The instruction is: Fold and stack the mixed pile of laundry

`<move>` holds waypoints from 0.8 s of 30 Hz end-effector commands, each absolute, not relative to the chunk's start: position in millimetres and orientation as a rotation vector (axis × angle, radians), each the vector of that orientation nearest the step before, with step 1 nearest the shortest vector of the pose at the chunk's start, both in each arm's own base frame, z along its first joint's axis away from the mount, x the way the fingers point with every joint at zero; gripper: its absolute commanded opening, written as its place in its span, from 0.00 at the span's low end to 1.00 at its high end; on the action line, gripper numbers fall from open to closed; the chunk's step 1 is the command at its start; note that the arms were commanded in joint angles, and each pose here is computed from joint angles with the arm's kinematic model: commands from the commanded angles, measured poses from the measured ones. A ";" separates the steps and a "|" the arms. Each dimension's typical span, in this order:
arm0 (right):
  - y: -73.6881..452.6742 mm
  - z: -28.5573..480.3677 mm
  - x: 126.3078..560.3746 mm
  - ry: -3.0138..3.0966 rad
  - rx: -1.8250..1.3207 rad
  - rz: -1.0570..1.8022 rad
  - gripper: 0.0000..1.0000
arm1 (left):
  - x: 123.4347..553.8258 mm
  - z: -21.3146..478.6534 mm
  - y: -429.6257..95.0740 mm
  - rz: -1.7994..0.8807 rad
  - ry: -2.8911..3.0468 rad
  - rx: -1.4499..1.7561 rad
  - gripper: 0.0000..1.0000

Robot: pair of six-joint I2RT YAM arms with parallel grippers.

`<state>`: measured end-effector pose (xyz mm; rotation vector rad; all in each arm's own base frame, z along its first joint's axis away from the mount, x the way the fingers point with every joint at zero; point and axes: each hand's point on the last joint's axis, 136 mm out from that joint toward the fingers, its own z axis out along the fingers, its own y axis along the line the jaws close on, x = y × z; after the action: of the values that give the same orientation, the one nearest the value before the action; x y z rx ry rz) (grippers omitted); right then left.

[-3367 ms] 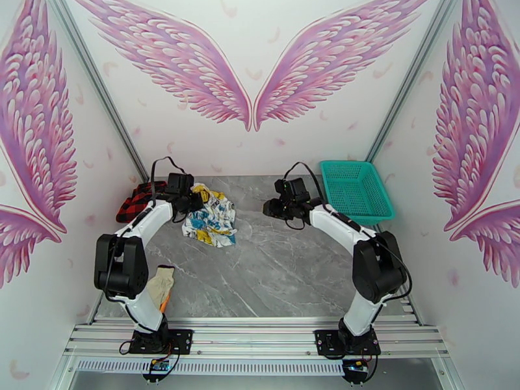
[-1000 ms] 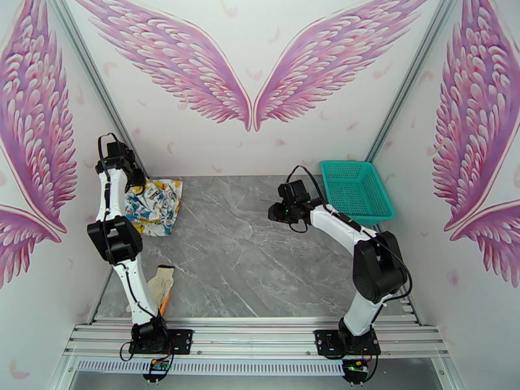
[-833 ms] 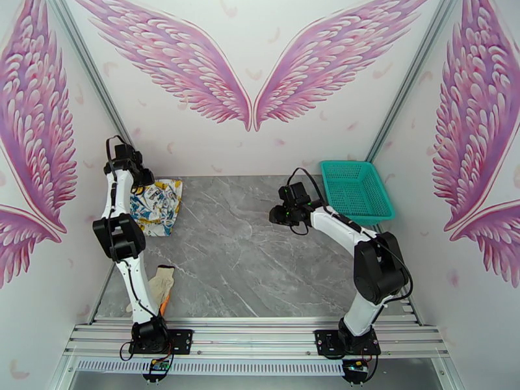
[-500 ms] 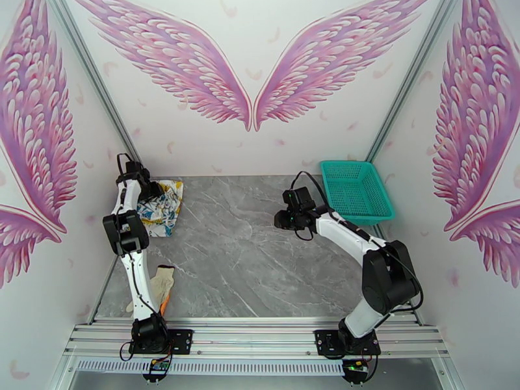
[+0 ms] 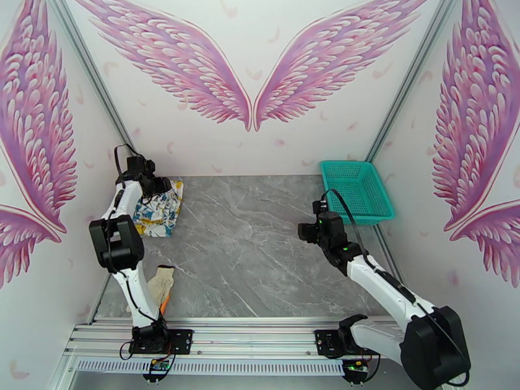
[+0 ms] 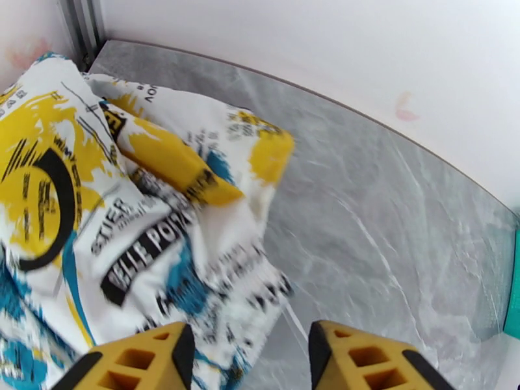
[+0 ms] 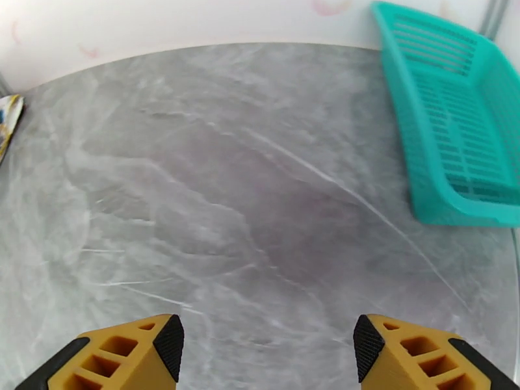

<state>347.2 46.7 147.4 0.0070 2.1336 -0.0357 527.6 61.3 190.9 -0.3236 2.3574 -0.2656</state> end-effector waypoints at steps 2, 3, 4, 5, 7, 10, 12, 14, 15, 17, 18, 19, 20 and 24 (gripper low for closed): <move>-5.2 162.5 357.2 1.852 0.091 -0.260 1.00 | 488.6 229.1 17.0 -0.193 2.167 -0.238 0.57; -11.0 155.7 360.4 1.864 0.106 -0.252 1.00 | 478.7 224.2 8.1 -0.192 2.157 -0.226 0.58; -17.5 149.1 365.0 1.880 0.126 -0.255 0.99 | 466.9 215.3 -1.8 -0.195 2.155 -0.208 0.58; -20.7 143.8 369.4 1.883 0.138 -0.250 0.99 | 457.4 209.0 -10.0 -0.181 2.142 -0.185 0.59; -20.1 138.7 376.8 1.848 0.146 -0.177 1.00 | 440.9 198.2 -19.2 -0.128 2.121 -0.148 0.60; -5.3 135.2 384.8 1.796 0.109 -0.046 0.99 | 421.2 177.9 -25.1 -0.082 2.097 -0.121 0.59; -0.1 121.7 387.7 1.808 0.082 -0.027 0.99 | 409.2 166.8 -23.3 -0.053 2.085 -0.118 0.59; 8.6 113.9 393.2 1.785 0.030 0.004 0.99 | 396.1 160.0 -19.6 -0.004 2.056 -0.087 0.62; 11.5 114.5 396.8 1.805 0.016 0.014 0.99 | 391.5 160.2 -17.7 0.021 2.035 -0.066 0.65; 14.2 109.2 400.6 1.845 0.002 0.019 0.99 | 384.2 154.7 -15.0 0.064 2.006 -0.007 0.70; 14.4 110.4 401.0 1.850 0.003 0.020 0.99 | 384.0 151.1 -15.0 0.071 1.990 0.017 0.71; 14.0 107.3 400.2 1.870 0.003 0.017 0.99 | 385.2 144.7 -15.3 0.075 1.970 0.044 0.71; 14.2 109.2 400.8 1.849 0.003 0.018 0.99 | 388.2 138.6 -16.8 0.070 1.939 0.064 0.72; 14.1 107.2 400.2 1.868 0.002 0.014 0.99 | 409.6 120.8 -21.2 0.091 1.982 0.150 0.73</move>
<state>393.7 8.1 94.5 0.0284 1.9061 -0.0078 386.7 -17.8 98.9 0.0578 2.0893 0.0576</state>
